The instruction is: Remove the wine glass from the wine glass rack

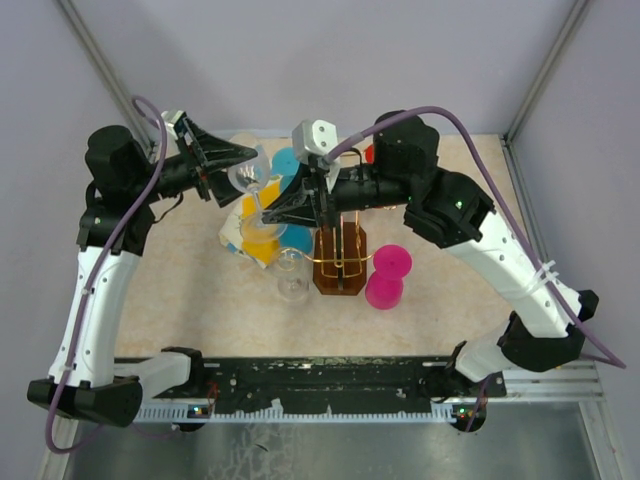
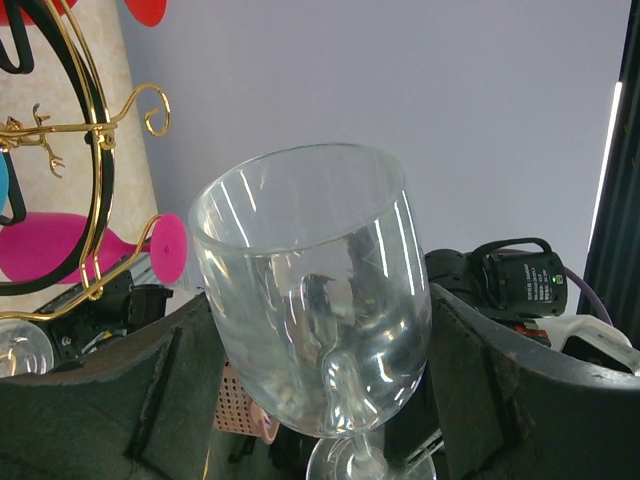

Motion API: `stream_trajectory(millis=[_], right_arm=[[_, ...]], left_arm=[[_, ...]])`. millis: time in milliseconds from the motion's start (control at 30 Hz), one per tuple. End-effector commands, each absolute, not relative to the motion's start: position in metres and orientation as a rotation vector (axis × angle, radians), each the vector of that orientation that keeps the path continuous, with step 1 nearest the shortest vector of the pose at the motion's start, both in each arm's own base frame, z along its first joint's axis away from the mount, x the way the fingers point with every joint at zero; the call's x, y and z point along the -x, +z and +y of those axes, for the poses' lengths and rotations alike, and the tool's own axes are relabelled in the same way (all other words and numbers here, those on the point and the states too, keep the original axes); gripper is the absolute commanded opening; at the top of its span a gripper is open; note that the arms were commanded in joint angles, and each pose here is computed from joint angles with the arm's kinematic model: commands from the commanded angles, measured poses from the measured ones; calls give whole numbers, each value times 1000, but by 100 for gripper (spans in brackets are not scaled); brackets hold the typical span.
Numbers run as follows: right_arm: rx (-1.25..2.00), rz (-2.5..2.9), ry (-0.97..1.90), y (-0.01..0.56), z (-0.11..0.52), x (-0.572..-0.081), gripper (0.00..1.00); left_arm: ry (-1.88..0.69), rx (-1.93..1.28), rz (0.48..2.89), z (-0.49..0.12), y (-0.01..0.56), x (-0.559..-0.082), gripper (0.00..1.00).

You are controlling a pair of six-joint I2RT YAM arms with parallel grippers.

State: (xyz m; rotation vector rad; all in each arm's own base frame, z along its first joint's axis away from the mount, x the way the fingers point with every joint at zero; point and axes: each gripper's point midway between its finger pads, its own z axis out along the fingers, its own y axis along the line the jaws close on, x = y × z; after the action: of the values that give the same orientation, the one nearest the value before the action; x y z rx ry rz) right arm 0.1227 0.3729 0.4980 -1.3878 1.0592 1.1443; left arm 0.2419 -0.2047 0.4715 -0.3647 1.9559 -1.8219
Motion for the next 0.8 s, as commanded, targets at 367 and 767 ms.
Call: stream_trajectory(millis=[367, 767], right_arm=[[1221, 975, 993, 549, 322, -115, 99], [951, 1233, 722, 532, 261, -155, 99]], left_arm=[[-1703, 292, 1844, -200, 482, -262, 45], [-1202, 329, 1738, -165, 472, -368, 45]])
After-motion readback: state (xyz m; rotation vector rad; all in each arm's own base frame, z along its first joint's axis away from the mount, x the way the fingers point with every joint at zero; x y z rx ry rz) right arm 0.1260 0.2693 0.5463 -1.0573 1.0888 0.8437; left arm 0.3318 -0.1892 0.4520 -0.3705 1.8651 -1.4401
